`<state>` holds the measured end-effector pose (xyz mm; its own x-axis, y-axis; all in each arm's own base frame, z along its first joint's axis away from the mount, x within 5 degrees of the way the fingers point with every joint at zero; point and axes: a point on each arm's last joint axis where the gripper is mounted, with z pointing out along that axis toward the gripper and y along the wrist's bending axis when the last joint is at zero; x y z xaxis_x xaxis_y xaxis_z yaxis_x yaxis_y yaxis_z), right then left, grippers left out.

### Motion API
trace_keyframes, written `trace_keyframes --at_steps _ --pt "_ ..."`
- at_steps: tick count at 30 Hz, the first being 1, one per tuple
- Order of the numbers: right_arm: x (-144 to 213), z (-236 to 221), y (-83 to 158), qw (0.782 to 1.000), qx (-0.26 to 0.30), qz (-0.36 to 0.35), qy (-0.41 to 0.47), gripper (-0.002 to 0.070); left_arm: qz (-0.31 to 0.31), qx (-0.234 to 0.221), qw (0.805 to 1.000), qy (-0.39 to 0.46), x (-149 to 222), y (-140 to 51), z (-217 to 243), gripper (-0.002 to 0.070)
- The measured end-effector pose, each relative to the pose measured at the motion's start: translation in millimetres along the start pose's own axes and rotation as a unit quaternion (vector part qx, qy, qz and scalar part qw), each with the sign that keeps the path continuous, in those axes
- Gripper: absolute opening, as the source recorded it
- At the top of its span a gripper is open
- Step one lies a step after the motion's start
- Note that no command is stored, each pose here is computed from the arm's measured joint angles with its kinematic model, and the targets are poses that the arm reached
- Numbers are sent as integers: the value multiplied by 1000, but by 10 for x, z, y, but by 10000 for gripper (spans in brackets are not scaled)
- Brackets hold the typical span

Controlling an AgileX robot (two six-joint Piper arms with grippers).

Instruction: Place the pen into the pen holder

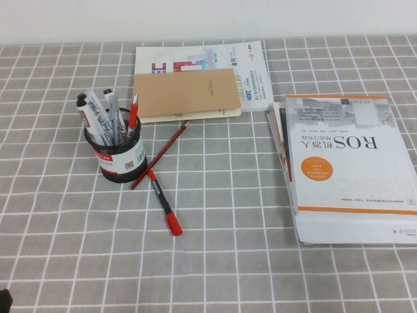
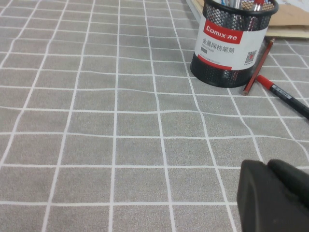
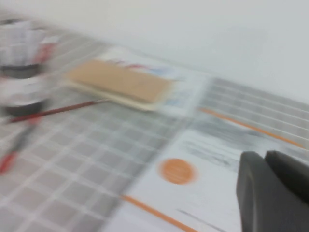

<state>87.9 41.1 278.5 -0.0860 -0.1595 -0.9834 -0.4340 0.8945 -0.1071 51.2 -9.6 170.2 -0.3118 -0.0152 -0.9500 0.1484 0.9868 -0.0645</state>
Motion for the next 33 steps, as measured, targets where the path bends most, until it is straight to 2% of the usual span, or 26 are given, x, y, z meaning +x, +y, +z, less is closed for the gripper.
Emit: trace_keyframes --at_steps 3,7,10,13,18,27,33 --pt "222 -200 -82 997 68 30 -26 -12 0 0 1000 0 0 0 0 -5" --pt "514 -358 -138 982 165 75 -49 -12 0 0 1000 0 0 0 0 -5" --pt "665 -402 -158 970 217 97 -58 -12 0 0 1000 0 0 0 0 -5" --pt "765 -392 -175 963 241 111 -46 -13 0 0 1000 0 0 0 0 -5" --pt "852 -372 -165 963 237 128 -24 -13 0 0 1000 0 0 0 0 -5" --pt "1126 -302 -41 975 151 151 67 -13 0 0 1000 0 0 0 0 -5" --pt "1137 -301 -28 976 141 148 75 -13 0 0 1000 0 0 0 0 -5"
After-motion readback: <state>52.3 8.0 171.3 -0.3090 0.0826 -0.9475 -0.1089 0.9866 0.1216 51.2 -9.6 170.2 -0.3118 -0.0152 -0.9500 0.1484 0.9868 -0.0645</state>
